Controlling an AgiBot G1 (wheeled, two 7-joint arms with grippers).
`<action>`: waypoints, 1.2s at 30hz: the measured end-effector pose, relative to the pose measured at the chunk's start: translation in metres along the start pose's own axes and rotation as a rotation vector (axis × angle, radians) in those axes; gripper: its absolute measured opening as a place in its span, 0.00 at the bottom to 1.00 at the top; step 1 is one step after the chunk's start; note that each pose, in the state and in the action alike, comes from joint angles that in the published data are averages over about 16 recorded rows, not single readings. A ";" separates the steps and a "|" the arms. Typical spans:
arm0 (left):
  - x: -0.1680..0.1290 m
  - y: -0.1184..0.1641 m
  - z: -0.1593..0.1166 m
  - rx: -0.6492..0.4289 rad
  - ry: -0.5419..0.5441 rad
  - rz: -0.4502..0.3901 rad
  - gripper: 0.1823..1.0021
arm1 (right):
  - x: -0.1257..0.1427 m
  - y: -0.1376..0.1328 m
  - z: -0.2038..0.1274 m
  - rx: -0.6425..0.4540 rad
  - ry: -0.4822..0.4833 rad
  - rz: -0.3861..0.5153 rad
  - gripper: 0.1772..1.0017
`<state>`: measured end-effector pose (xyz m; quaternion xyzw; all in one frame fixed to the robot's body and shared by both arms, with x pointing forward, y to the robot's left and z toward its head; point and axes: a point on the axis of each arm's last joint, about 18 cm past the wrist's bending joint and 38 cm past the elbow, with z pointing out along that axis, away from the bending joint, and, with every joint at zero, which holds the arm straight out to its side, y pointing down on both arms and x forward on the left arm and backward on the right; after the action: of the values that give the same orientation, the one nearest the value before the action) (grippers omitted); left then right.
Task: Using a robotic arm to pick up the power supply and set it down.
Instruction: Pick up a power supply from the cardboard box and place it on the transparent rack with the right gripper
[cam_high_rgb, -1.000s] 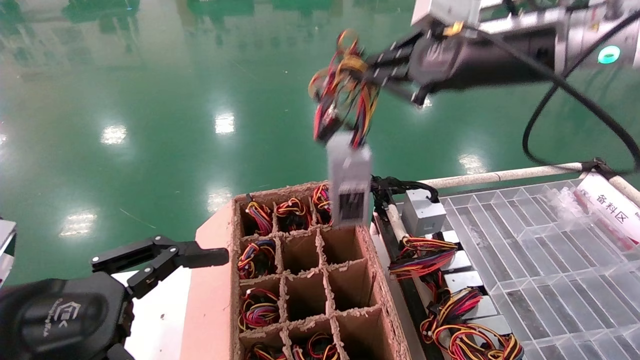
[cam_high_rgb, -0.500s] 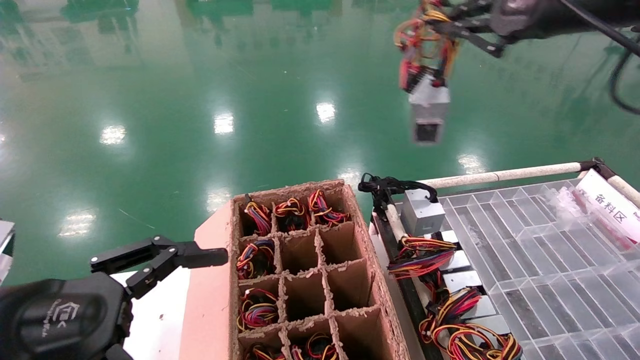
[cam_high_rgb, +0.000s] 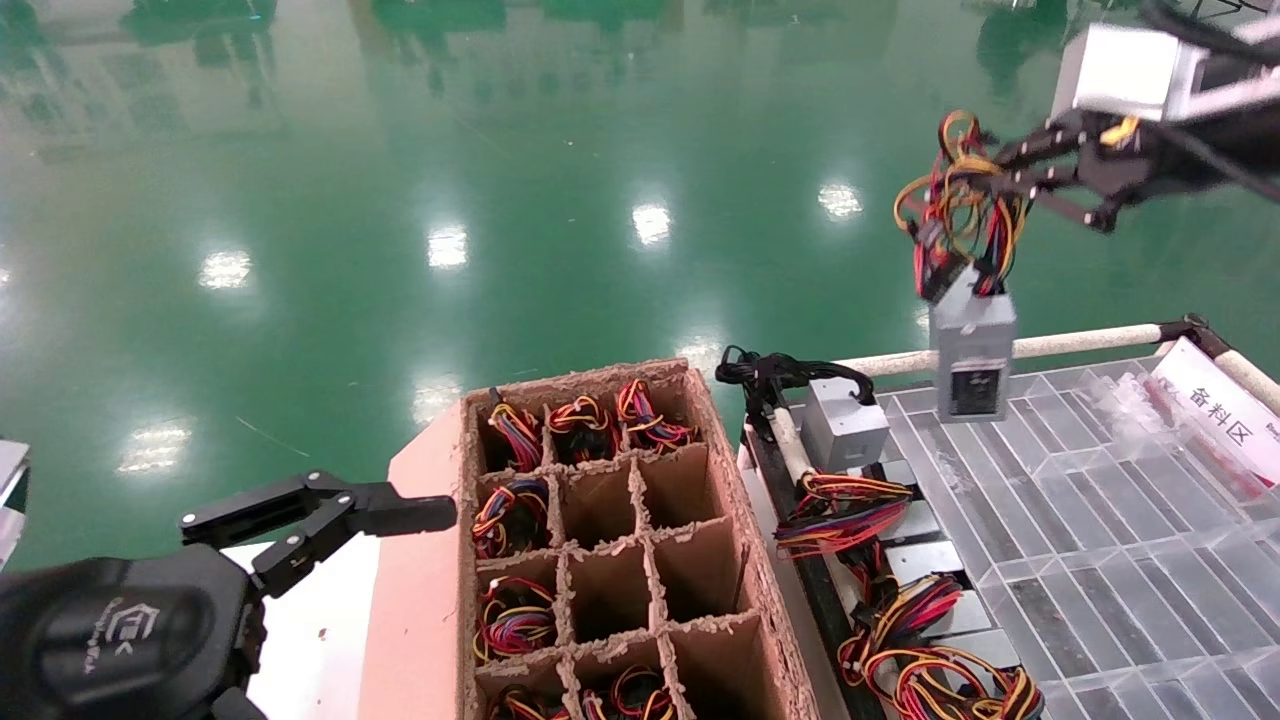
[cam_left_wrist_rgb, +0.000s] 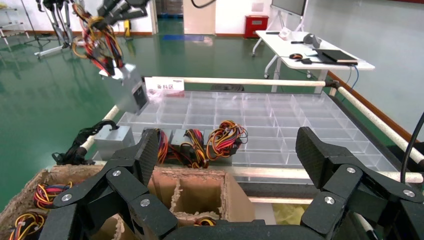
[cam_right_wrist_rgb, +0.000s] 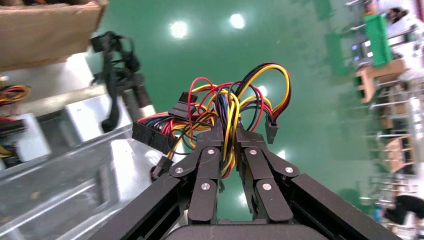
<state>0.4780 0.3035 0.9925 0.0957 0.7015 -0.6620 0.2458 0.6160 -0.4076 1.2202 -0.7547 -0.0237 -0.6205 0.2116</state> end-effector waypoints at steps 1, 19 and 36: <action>0.000 0.000 0.000 0.000 0.000 0.000 1.00 | -0.003 0.003 0.001 -0.007 -0.005 0.005 0.05; 0.000 0.000 0.000 0.000 0.000 0.000 1.00 | -0.037 0.028 0.050 -0.081 -0.019 0.049 0.05; 0.000 0.000 0.000 0.000 0.000 0.000 1.00 | -0.065 0.032 0.088 -0.094 -0.033 0.083 0.04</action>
<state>0.4780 0.3035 0.9925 0.0957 0.7015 -0.6620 0.2458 0.6916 -0.3910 1.1370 -0.7742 0.0333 -0.5992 0.2010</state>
